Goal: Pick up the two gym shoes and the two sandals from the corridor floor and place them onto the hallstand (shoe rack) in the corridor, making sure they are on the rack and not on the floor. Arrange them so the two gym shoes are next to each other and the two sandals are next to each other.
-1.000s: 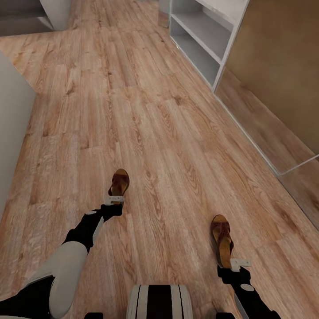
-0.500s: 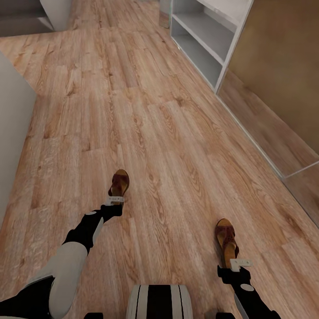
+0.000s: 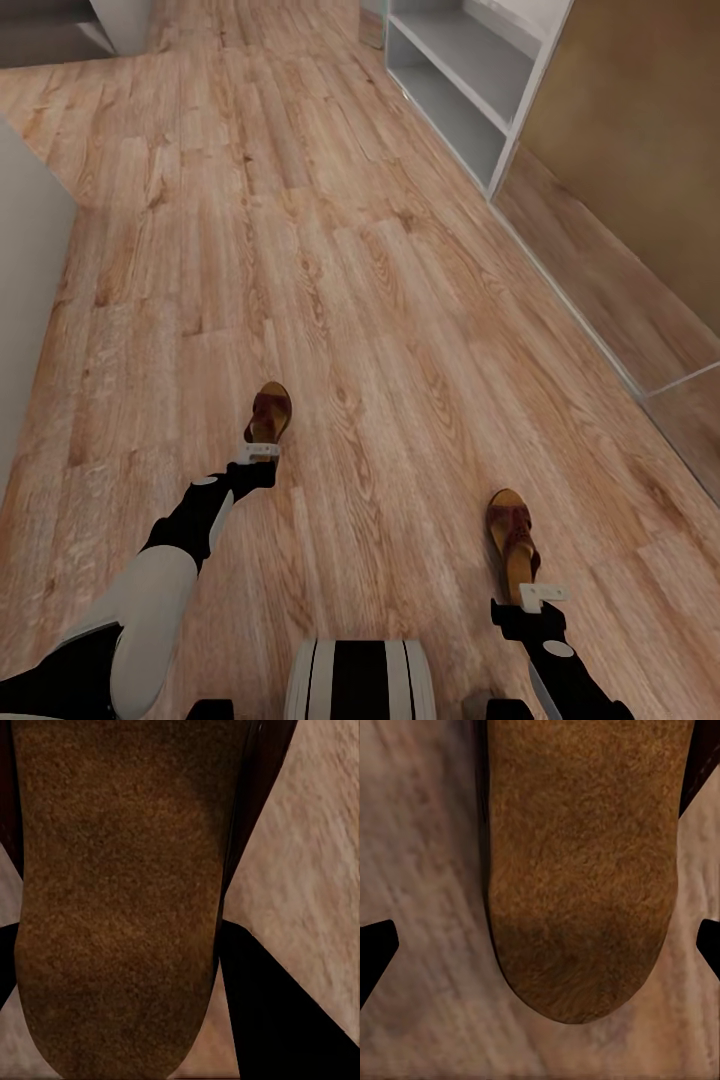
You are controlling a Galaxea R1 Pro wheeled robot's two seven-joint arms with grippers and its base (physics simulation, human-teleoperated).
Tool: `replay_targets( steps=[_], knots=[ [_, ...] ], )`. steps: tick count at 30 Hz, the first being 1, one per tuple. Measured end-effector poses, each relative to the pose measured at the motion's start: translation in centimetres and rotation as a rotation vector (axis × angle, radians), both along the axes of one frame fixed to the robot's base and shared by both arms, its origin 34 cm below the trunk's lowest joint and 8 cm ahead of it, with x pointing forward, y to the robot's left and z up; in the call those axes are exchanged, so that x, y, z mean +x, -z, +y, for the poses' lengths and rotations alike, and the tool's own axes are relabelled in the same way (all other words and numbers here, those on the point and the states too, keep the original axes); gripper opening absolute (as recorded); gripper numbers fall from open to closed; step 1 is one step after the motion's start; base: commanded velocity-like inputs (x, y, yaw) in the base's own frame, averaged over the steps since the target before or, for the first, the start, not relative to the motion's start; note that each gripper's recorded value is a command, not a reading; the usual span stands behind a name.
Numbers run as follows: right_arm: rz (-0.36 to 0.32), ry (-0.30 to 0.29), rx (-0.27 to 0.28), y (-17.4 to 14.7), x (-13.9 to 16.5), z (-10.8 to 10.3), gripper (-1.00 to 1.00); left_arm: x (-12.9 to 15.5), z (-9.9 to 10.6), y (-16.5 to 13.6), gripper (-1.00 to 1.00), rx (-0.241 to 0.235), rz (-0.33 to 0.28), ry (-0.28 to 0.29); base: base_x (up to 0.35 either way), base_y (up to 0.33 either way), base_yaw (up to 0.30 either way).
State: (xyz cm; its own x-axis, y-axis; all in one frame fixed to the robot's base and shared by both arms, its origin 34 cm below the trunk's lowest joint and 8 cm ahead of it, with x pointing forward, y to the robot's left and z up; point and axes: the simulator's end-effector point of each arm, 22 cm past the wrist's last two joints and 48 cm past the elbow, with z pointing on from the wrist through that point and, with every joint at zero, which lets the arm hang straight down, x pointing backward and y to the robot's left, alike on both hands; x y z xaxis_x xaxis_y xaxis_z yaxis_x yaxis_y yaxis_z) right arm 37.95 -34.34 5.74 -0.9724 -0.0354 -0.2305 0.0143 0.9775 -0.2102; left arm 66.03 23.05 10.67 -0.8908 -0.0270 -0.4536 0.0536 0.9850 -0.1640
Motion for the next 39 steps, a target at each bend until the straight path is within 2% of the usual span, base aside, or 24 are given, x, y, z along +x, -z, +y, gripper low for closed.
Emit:
replay_targets(
  steps=[20,34,35,39],
  knots=[
    [0.014,0.0,0.0,0.4,-0.61,0.0,1.0,-0.61,0.0,0.81,-1.0,-0.001,0.014,-0.002,0.001,0.0,0.0],
    [0.013,0.001,0.0,0.4,-0.6,-0.03,1.0,-0.65,-0.02,0.84,-1.0,-0.002,0.015,-0.002,0.084,0.0,0.0],
    [0.013,0.002,0.0,0.4,-0.6,-0.03,-1.0,-0.66,-0.02,0.84,-1.0,-0.002,0.015,-0.002,0.01,0.0,0.0],
    [0.013,0.001,-0.002,0.39,-0.59,-0.08,-1.0,-0.66,-0.02,0.84,-1.0,-0.001,0.015,-0.001,0.005,0.0,0.0]
  ],
)
